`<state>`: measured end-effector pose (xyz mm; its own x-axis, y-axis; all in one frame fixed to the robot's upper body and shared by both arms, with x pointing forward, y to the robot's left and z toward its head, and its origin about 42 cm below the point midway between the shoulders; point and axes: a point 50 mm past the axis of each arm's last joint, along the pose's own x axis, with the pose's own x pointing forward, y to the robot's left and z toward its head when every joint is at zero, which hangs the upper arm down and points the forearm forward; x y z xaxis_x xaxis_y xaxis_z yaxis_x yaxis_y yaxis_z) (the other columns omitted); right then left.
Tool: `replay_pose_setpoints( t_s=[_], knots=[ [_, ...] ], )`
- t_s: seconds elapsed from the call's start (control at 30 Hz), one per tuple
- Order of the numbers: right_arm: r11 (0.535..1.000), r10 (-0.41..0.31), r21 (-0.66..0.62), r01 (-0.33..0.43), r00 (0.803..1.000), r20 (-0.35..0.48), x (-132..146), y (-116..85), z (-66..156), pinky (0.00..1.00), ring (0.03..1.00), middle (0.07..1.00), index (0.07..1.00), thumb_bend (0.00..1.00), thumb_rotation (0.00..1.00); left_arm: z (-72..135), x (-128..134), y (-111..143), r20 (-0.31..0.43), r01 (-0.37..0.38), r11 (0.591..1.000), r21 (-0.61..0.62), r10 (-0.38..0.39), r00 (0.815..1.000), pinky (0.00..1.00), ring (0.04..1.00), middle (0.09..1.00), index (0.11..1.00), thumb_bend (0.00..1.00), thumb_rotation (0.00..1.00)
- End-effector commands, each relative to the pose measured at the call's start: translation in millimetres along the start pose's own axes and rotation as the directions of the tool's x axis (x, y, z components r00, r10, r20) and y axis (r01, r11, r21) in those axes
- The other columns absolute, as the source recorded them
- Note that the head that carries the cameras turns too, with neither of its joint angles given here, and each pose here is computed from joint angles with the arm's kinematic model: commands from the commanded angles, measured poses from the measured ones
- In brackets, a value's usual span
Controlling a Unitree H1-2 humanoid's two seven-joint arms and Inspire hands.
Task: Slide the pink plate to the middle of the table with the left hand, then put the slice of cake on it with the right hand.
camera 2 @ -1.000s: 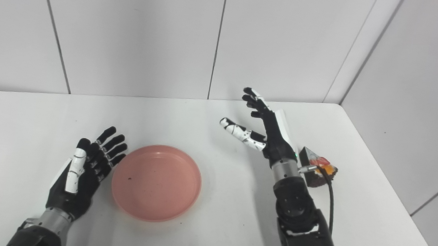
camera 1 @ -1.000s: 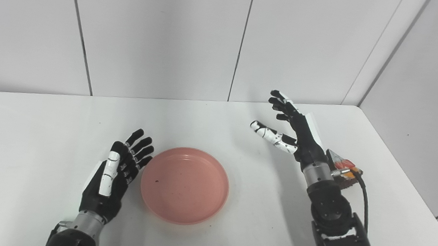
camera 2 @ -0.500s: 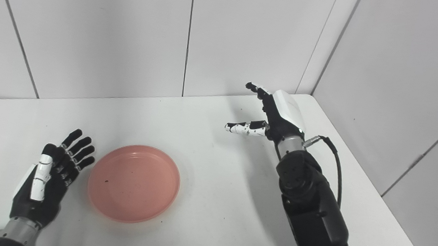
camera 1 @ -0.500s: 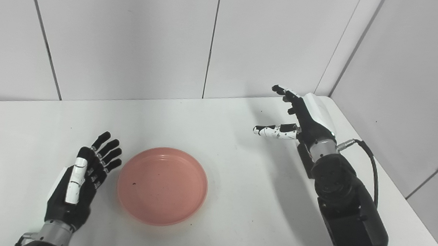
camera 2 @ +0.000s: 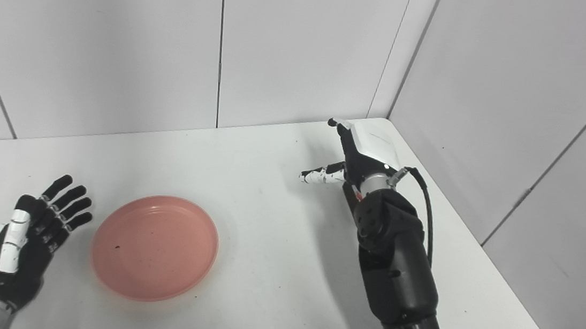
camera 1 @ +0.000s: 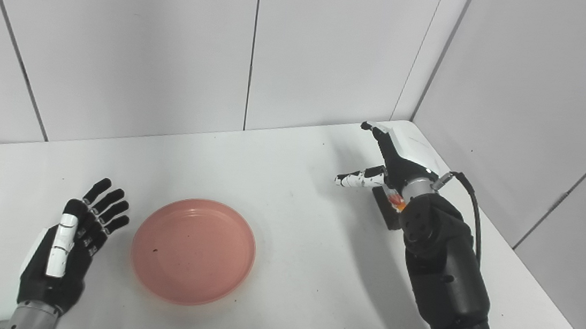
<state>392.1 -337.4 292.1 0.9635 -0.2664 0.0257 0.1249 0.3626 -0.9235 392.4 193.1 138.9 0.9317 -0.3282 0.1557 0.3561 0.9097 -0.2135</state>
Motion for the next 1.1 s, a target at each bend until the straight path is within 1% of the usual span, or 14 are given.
replay_pose_setpoints(
  t_s=[0.0,0.17,0.3,0.43,0.5,0.53,0.57,0.6,0.63,0.67,0.8,0.87,1.0,1.07],
  knots=[
    [0.997,-0.069,-0.030,0.068,0.998,-0.015,5,-25,2,0.85,0.889,0.899,0.867,0.82,0.35,-17,-15,13,-0.051,-0.028,1.000,-0.011,0.027,0.998,0.83,0.856,0.864,0.858,0.70,0.85],
    [0.997,-0.036,-0.071,0.031,0.997,-0.072,9,-27,-5,0.77,0.847,0.882,0.871,0.82,0.37,-17,-16,14,-0.056,-0.031,0.999,-0.010,0.030,0.998,0.82,0.853,0.861,0.857,0.70,0.86],
    [0.998,0.000,-0.070,-0.008,0.993,-0.121,13,-27,-12,0.90,0.874,0.879,0.874,0.83,0.40,-18,-16,15,-0.060,-0.027,1.000,-0.015,0.026,0.998,0.82,0.853,0.860,0.852,0.71,0.85],
    [0.996,0.021,-0.087,-0.035,0.988,-0.153,15,-28,-19,0.89,0.912,0.895,0.866,0.84,0.40,-18,-16,14,-0.063,-0.035,0.999,-0.015,0.034,0.997,0.82,0.848,0.853,0.841,0.71,0.84],
    [0.996,0.028,-0.084,-0.042,0.986,-0.164,16,-29,-22,0.76,0.809,0.819,0.865,0.84,0.39,-17,-17,14,-0.063,-0.032,0.999,-0.011,0.032,0.998,0.81,0.845,0.851,0.842,0.71,0.84],
    [0.996,0.033,-0.071,-0.046,0.985,-0.168,16,-30,-25,0.74,0.790,0.804,0.865,0.84,0.39,-17,-17,13,-0.063,-0.031,0.999,-0.012,0.030,0.998,0.81,0.845,0.851,0.842,0.71,0.84],
    [0.997,0.037,-0.061,-0.048,0.985,-0.170,16,-31,-26,0.60,0.679,0.720,0.872,0.83,0.36,-17,-17,13,-0.063,-0.030,0.999,-0.012,0.029,0.998,0.82,0.851,0.856,0.848,0.71,0.84],
    [0.998,0.042,-0.038,-0.050,0.984,-0.173,16,-32,-29,0.59,0.671,0.714,0.872,0.83,0.36,-18,-17,13,-0.063,-0.028,1.000,-0.014,0.027,0.998,0.82,0.852,0.857,0.848,0.71,0.84],
    [0.998,0.048,-0.022,-0.053,0.983,-0.175,16,-33,-31,0.50,0.585,0.649,0.881,0.82,0.32,-18,-16,13,-0.062,-0.027,1.000,-0.014,0.026,0.998,0.83,0.853,0.858,0.850,0.70,0.85],
    [0.998,0.052,-0.017,-0.056,0.983,-0.177,16,-34,-33,0.47,0.563,0.634,0.883,0.82,0.31,-18,-16,13,-0.060,-0.027,1.000,-0.014,0.026,0.998,0.83,0.852,0.858,0.849,0.70,0.85],
    [0.996,0.066,-0.041,-0.075,0.982,-0.176,15,-37,-37,0.52,0.617,0.687,0.872,0.80,0.30,-21,-17,14,-0.066,-0.026,1.000,-0.010,0.025,0.998,0.84,0.857,0.861,0.851,0.70,0.86],
    [0.995,0.062,-0.065,-0.074,0.982,-0.177,15,-37,-36,0.51,0.603,0.679,0.859,0.80,0.31,-21,-17,15,-0.067,-0.024,1.000,-0.010,0.023,0.997,0.84,0.857,0.860,0.850,0.70,0.85],
    [0.990,0.108,-0.070,-0.124,0.974,-0.200,20,-32,-38,0.49,0.600,0.663,0.848,0.80,0.29,-20,-17,14,-0.068,-0.026,1.000,-0.011,0.025,0.997,0.83,0.854,0.857,0.845,0.71,0.84],
    [0.985,0.162,-0.029,-0.171,0.966,-0.202,22,-29,-41,0.59,0.683,0.735,0.857,0.80,0.25,-19,-18,14,-0.067,-0.017,1.000,-0.005,0.017,0.998,0.84,0.860,0.863,0.852,0.71,0.85]
  ],
)
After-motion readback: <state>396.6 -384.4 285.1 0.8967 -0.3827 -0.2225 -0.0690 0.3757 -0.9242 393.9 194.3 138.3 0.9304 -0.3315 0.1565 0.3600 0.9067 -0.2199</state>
